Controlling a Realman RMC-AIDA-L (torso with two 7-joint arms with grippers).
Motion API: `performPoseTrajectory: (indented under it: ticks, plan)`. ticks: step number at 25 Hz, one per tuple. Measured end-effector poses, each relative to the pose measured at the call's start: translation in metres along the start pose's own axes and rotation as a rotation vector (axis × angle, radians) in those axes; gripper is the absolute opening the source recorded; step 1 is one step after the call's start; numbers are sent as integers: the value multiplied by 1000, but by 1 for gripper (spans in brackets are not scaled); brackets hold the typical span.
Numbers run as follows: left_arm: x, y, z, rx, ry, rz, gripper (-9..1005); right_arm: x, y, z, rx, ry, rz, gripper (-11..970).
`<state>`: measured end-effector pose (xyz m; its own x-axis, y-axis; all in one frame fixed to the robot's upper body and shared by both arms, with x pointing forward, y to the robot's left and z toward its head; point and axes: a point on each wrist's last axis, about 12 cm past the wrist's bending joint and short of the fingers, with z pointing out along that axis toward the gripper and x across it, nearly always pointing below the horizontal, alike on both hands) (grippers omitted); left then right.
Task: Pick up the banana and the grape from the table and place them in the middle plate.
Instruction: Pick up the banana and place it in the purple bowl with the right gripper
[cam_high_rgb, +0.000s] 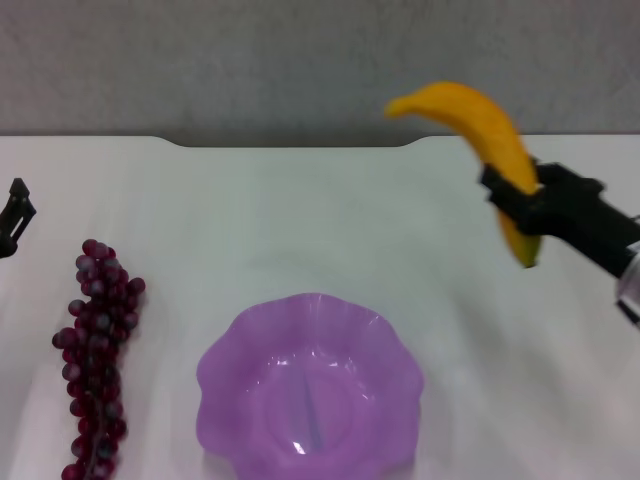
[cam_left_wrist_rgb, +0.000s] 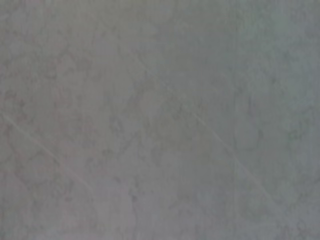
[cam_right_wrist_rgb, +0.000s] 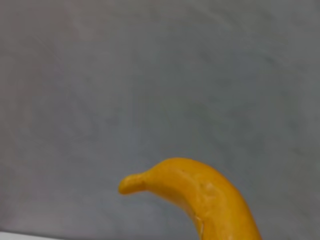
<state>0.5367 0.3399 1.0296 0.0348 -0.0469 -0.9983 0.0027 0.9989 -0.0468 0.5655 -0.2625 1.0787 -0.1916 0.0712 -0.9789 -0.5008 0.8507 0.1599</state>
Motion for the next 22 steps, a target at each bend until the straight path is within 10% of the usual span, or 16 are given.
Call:
performPoseTrajectory:
  ticks: [10, 22]
  plan:
    - [-1, -1, 1, 4, -3, 1, 894, -12, 69, 18, -328, 29, -35, 548]
    - [-1, -1, 1, 2, -3, 2, 893, -2, 88, 36, -352, 306, -105, 548]
